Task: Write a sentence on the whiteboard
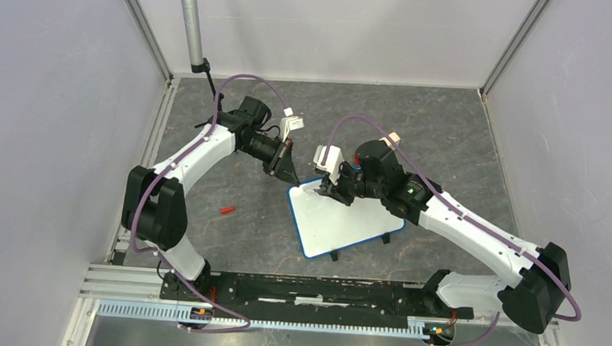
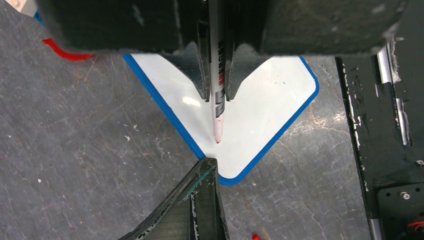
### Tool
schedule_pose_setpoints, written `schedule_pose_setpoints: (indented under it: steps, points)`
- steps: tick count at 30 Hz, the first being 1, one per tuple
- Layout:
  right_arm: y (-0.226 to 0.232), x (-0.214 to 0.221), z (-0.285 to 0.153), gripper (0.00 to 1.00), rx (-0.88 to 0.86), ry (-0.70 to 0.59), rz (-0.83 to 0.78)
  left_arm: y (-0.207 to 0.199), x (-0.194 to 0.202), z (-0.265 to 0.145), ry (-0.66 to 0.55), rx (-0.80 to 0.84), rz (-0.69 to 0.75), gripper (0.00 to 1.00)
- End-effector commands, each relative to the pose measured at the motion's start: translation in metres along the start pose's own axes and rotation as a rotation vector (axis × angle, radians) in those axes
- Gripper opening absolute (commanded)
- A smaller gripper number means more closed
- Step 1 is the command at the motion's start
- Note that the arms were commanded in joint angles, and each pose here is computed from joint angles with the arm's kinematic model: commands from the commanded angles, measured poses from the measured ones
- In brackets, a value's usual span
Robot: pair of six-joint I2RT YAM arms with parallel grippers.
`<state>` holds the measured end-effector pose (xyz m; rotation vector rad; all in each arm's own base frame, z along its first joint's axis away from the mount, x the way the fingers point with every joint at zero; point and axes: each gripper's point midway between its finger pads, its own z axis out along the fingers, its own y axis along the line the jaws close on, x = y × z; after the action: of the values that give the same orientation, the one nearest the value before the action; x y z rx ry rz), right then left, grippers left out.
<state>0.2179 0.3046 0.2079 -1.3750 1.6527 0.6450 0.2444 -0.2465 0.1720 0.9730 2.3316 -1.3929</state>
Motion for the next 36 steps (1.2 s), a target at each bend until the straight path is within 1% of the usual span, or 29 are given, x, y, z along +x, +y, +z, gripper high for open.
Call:
schedule_pose_setpoints:
  steps: [1,13,26,36]
  points:
    - [-0.012,-0.026,-0.002,0.0,0.049,-0.055,-0.015,-0.002,-0.003,-0.001,-0.01,0.009,0.049,0.02]
    - [-0.018,-0.021,0.003,0.0,0.078,-0.028,-0.02,-0.003,-0.003,-0.001,-0.011,0.009,0.056,0.03]
    - [-0.005,-0.022,0.015,0.0,0.026,-0.018,-0.042,-0.002,-0.003,-0.001,-0.009,0.006,0.059,0.03]
    - [0.008,-0.002,0.014,0.0,-0.008,0.043,-0.074,0.0,-0.002,0.0,-0.004,0.001,0.057,0.03]
